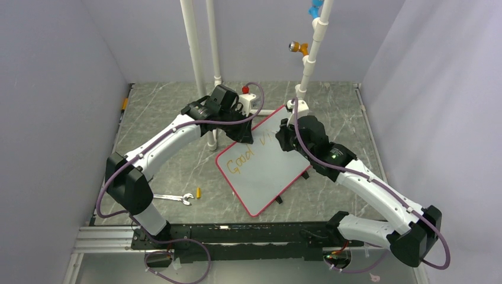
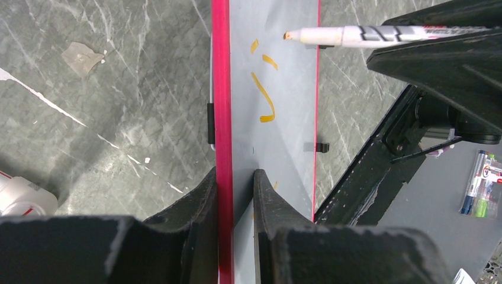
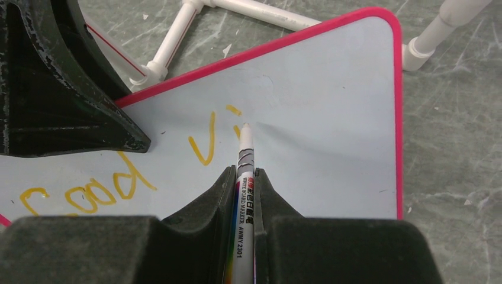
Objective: Write a sentence on the whiteboard
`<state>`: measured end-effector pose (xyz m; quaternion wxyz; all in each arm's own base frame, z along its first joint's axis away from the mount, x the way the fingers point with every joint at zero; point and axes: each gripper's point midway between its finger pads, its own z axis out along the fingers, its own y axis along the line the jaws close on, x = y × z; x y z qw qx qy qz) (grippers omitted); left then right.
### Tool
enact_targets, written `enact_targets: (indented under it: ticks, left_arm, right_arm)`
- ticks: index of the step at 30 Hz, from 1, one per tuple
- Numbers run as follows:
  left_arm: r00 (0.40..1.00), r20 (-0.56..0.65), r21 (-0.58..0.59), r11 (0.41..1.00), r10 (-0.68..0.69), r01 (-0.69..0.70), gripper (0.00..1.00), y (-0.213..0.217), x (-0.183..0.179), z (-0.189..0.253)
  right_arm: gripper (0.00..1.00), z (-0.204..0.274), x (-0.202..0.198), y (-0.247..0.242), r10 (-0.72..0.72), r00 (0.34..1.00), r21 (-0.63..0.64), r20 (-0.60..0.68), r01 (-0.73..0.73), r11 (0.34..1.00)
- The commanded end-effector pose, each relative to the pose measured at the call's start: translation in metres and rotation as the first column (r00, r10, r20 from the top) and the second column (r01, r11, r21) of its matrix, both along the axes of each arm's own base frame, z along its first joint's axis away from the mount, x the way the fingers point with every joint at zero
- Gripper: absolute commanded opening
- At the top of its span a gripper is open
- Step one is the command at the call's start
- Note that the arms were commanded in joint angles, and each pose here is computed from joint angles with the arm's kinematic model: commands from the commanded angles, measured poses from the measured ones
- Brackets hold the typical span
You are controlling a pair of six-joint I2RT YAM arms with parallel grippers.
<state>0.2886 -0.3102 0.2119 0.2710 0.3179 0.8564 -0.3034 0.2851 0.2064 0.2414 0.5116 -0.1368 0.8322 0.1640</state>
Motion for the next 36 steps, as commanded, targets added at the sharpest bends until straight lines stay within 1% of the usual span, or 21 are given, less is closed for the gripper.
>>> enact_targets:
  ticks: [1,7,13,27,36]
  left_arm:
    - [0.995,0.092,0.079,0.997,-0.022,0.014,0.0,0.013,0.004,-0.002]
    - [0.996,0.091,0.081,0.997,-0.023,0.016,0.0,0.013,0.004,-0.003]
    - [0.996,0.088,0.082,0.997,-0.022,0.015,0.0,0.013,0.004,-0.004]
    - [0.996,0.088,0.083,0.996,-0.026,0.018,0.0,0.013,0.004,-0.004]
    - [0.995,0.092,0.083,0.996,-0.024,0.017,0.0,0.013,0.004,-0.003]
  right_arm:
    - [0.0,0.024,0.003,-0.016,-0.056,0.997,0.02,0.06,0.055,0.998]
    - [0.0,0.013,0.007,-0.023,-0.081,0.996,0.016,0.041,0.08,0.997]
    - [0.0,0.009,0.015,-0.021,-0.078,0.996,0.013,0.03,0.078,0.997]
    - [0.0,0.002,0.024,-0.005,-0.032,0.999,0.024,0.014,0.032,0.999]
    - [0.0,-0.005,0.018,0.001,0.007,1.0,0.04,-0.009,-0.007,0.999]
